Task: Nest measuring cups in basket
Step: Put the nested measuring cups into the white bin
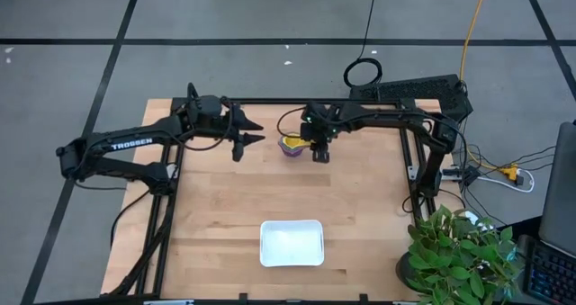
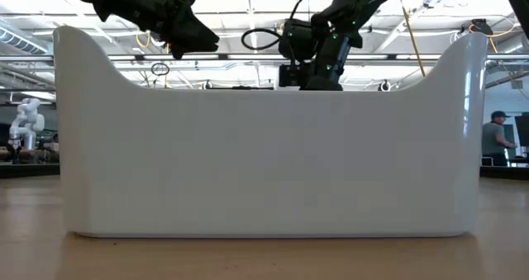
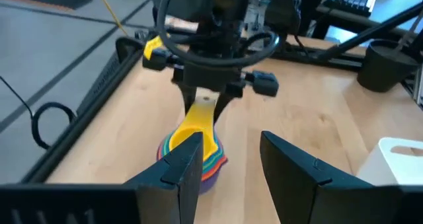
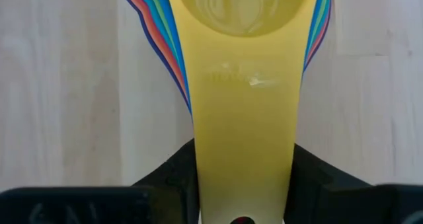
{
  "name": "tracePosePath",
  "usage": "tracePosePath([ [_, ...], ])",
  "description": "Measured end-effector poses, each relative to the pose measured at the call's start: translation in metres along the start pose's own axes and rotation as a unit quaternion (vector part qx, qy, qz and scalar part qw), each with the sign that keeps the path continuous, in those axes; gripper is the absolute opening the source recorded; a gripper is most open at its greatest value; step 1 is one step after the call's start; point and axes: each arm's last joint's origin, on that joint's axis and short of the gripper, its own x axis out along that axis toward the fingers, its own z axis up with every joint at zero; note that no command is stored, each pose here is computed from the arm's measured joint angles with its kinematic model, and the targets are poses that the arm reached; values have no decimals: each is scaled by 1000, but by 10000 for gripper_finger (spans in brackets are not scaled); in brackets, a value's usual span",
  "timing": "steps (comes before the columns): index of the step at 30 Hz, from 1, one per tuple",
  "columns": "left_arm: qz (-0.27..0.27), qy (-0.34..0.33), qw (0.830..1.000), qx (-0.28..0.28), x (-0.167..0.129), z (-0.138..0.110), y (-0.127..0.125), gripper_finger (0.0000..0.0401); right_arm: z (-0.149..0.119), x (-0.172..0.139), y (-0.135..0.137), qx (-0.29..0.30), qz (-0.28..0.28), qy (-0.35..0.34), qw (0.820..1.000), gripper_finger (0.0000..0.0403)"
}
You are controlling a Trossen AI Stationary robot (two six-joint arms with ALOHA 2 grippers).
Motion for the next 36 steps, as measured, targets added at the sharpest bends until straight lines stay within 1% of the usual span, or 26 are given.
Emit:
tracePosePath([
  [7,17,-2,1000,-4,-18,2,3,152,5,-7,16,-2,8,-10,1000,128],
  [13,38,-8,999,0,-30,4,9,152,12,-21,46,0,23,-23,999,128],
  [18,48,5,999,-10,-31,1,13,152,19,-40,83,0,42,-48,998,128],
  [24,48,4,999,-23,-31,1,14,152,22,-61,134,-2,75,-77,994,128],
  [29,50,-1,998,-38,-31,1,14,152,19,-64,177,-5,77,-76,994,128],
  [34,50,-17,997,-54,-27,-6,14,152,17,-70,213,-4,112,-94,989,128],
  [36,58,-24,996,-64,-25,-11,15,152,17,-73,225,-2,126,-104,987,128],
])
